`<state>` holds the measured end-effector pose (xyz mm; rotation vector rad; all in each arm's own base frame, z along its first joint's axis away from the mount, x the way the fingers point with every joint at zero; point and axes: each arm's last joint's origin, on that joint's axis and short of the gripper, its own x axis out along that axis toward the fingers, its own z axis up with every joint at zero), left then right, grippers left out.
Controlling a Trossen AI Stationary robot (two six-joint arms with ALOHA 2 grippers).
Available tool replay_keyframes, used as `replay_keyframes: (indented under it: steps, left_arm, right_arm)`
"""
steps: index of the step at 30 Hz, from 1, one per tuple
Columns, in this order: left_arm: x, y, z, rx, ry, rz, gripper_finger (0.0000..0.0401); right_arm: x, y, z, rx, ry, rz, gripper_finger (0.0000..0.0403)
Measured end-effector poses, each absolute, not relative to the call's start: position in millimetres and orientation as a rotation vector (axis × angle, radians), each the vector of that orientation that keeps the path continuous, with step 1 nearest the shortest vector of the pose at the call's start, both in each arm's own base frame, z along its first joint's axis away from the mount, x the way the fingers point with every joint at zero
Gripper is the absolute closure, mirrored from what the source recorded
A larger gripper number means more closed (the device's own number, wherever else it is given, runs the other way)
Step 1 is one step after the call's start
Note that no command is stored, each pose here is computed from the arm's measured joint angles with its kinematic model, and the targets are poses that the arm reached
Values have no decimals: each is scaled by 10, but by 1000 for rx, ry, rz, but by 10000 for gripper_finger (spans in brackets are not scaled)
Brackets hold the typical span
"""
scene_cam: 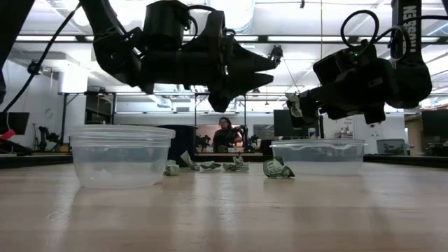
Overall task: Pick and place Stevia / Truvia into bins
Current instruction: Put the white stevia packet into the top transparent container
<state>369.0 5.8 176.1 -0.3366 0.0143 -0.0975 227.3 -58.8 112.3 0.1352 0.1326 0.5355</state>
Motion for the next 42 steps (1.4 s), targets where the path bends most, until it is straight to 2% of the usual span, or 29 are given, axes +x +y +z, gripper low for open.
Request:
replay_keyframes:
  steps: [18, 42]
  left_arm:
    - [3889, 71, 1650, -361, 24, -77, 260]
    - [3929, 82, 1589, -369, 38, -39, 260]
  right_arm:
    - [2278, -590, 1128, 133, 129, 537, 179]
    - [2278, -590, 1128, 133, 129, 536, 179]
